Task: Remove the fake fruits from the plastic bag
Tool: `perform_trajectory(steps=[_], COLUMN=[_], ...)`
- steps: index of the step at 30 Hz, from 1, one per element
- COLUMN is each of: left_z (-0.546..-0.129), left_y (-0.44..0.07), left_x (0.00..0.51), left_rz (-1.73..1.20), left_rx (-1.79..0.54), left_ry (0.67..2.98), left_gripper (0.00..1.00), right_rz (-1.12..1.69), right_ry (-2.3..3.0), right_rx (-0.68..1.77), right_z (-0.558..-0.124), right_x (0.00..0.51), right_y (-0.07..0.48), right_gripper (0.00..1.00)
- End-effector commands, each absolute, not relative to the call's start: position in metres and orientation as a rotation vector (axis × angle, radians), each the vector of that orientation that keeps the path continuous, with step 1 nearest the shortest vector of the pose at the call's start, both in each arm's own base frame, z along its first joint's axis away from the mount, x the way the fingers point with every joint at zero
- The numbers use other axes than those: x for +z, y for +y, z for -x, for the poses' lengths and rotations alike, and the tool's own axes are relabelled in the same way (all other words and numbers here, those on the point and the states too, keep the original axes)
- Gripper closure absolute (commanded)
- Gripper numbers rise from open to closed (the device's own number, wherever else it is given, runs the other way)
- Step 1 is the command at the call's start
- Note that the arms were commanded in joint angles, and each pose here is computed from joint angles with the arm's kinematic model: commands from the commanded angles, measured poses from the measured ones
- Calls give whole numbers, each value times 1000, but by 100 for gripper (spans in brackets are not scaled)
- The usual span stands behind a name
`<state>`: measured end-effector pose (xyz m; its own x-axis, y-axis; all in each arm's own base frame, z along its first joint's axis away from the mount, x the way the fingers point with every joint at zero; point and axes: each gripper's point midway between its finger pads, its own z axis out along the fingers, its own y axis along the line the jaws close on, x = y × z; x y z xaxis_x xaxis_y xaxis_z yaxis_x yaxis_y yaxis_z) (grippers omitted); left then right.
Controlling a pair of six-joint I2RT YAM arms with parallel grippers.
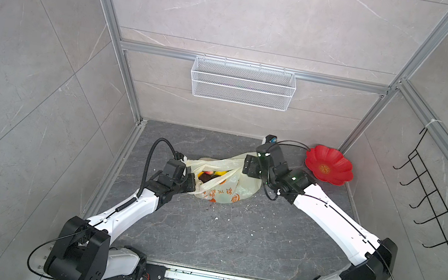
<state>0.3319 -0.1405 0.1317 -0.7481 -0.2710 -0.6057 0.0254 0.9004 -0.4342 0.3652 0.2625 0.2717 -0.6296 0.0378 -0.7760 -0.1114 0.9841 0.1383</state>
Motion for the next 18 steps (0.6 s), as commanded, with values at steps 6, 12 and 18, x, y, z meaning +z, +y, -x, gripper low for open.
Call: perform_trajectory(steps=[6,12,18], left_z=[-341,-335,-335], left_y=[-147,-140,-133], left_x=[163,158,147], left_rz=[157,184,242], left_rx=[-578,-558,-525], left_ry=[2270,2271,2291], left_gripper=[100,100,100], right_rz=[-100,-180,-285], right_ry=[2314,2360,2398], right_rx=[-7,-20,25], right_z=[-377,-400,-396], right_x=[223,203,168], right_y=[272,257,221], right_gripper=[9,14,38])
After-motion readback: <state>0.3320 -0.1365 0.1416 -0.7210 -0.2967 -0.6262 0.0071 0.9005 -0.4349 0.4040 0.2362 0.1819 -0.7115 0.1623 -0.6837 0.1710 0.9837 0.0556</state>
